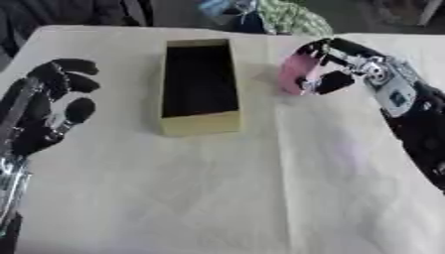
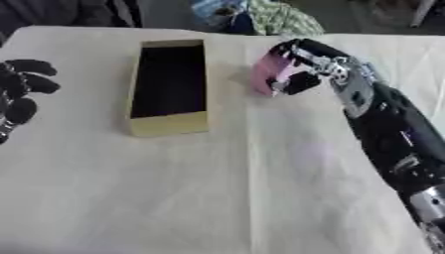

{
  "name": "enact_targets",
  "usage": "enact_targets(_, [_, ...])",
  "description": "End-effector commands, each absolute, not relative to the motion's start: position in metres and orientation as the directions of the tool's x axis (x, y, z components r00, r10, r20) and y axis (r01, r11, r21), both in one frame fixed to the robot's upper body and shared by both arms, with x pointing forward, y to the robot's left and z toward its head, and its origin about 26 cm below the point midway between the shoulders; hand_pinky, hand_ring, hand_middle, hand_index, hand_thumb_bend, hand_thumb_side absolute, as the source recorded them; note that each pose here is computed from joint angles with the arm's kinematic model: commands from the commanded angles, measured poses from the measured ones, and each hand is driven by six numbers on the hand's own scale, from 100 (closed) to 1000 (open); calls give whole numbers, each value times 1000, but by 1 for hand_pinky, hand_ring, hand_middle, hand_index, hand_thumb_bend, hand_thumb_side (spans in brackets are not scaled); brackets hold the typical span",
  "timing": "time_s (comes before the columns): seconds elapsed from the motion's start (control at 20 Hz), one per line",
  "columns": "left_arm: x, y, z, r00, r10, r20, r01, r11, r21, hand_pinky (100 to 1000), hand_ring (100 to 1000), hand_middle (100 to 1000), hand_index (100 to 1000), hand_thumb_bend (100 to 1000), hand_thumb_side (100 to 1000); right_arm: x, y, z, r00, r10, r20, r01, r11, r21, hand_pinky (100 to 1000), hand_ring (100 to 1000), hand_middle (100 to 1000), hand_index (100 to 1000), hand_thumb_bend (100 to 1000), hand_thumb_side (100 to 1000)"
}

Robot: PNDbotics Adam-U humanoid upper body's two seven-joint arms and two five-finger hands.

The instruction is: Pick up objects on the table and place them in the box.

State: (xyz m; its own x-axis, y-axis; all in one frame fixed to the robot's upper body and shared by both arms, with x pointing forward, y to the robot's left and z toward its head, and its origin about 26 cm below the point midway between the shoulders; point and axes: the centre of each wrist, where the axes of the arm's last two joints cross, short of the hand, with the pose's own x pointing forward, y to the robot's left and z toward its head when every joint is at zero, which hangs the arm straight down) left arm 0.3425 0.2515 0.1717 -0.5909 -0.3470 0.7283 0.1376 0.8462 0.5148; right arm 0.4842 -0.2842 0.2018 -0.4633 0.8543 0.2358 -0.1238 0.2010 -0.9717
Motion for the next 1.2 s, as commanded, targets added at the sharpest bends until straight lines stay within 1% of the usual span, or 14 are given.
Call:
enact_targets(0.05, [342, 252, 180, -613, -353, 707, 134, 835, 534, 724, 654, 680, 770, 829, 716, 482, -278, 244, -523, 831, 191, -32, 205, -978, 730, 735, 764, 800, 254, 381])
enact_targets(0.3, [341, 250, 177, -610, -351, 711, 156, 826, 541, 724, 654, 680, 770, 828, 718, 481, -256, 269, -573, 799, 180, 3, 221, -975, 732, 736, 765, 803, 255, 395])
enact_targets(0.55, [342, 246, 177, -617, -340, 710, 175, 820, 545, 725, 654, 680, 770, 826, 719, 485, -234, 278, -603, 780, 166, 4, 212, -977, 734, 737, 766, 803, 252, 402])
enact_targets(0.85, [342, 241, 181, -632, -322, 705, 190, 817, 544, 725, 653, 679, 769, 825, 718, 492, -213, 267, -613, 771, 174, -31, 197, -980, 732, 736, 765, 805, 255, 404])
enact_targets(1.2, [343, 240, 183, -640, -313, 701, 193, 818, 542, 723, 645, 673, 765, 825, 717, 496, -187, 244, -635, 752, 176, -93, 151, -984, 731, 738, 768, 811, 268, 416])
